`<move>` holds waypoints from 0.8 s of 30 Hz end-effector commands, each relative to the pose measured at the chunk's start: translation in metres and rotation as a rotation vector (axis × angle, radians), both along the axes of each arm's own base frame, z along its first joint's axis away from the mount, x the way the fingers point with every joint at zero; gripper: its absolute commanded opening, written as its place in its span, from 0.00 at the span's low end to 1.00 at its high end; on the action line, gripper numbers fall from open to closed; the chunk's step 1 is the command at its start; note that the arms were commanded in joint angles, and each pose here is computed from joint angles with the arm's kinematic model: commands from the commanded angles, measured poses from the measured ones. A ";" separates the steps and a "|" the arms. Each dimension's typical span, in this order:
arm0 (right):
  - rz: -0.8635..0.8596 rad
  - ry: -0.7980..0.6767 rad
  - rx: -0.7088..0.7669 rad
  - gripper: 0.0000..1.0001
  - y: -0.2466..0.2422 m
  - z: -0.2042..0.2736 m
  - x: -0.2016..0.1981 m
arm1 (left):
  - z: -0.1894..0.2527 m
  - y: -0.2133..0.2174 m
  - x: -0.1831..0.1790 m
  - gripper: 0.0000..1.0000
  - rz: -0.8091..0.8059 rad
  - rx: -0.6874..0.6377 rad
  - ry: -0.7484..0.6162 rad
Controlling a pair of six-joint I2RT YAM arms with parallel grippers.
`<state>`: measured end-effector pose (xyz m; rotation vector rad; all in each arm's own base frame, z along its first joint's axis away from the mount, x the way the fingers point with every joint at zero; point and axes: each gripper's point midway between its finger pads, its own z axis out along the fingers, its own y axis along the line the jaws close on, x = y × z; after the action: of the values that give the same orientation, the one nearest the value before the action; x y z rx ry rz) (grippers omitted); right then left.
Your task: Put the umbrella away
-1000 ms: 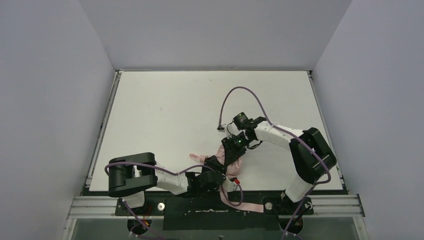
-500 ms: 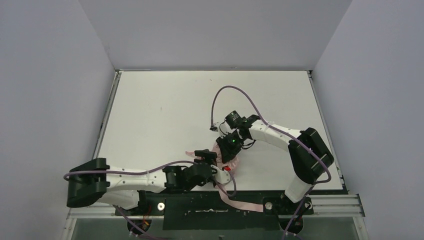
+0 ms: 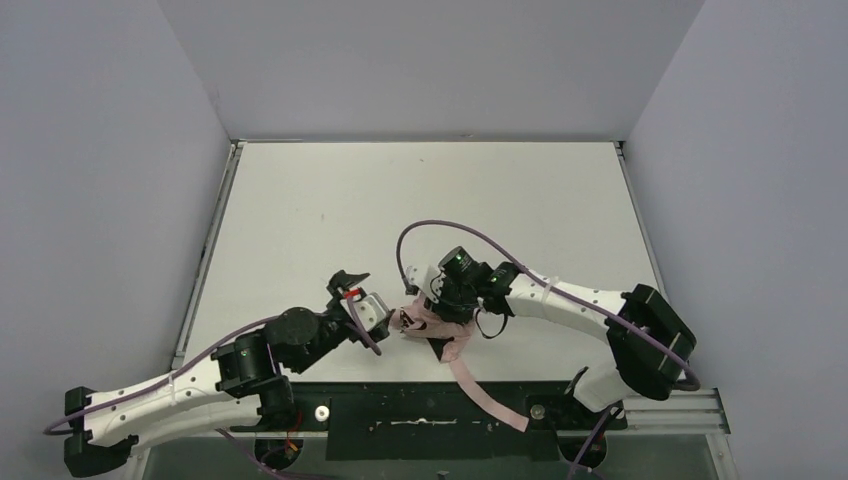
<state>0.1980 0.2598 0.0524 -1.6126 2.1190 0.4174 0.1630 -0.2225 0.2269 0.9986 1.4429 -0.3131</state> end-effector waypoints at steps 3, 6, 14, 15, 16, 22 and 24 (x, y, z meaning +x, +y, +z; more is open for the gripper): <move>0.270 -0.278 -0.160 0.00 -0.025 -0.024 0.007 | -0.017 0.008 0.008 0.80 0.010 -0.041 0.142; 0.375 -0.331 -0.127 0.00 -0.022 -0.026 -0.001 | -0.026 -0.001 0.014 0.83 -0.023 -0.055 0.232; 0.507 -0.497 -0.116 0.00 -0.027 -0.028 -0.002 | -0.048 -0.023 0.036 0.84 -0.119 -0.120 0.508; 0.512 -0.512 -0.118 0.00 -0.027 -0.027 -0.001 | -0.052 -0.026 0.039 0.84 -0.131 -0.116 0.540; 0.516 -0.535 -0.116 0.00 -0.026 -0.026 0.001 | -0.056 -0.028 0.041 0.84 -0.139 -0.108 0.571; 0.537 -0.656 -0.096 0.00 -0.024 -0.019 0.007 | -0.079 -0.045 0.051 0.84 -0.215 -0.047 0.690; 0.544 -0.672 -0.092 0.00 -0.024 -0.018 0.007 | -0.086 -0.054 0.047 0.84 -0.276 -0.037 0.739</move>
<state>0.2049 0.2545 0.0489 -1.9534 1.2256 0.0185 0.2143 -0.2463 0.1169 1.0061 2.0523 -0.7747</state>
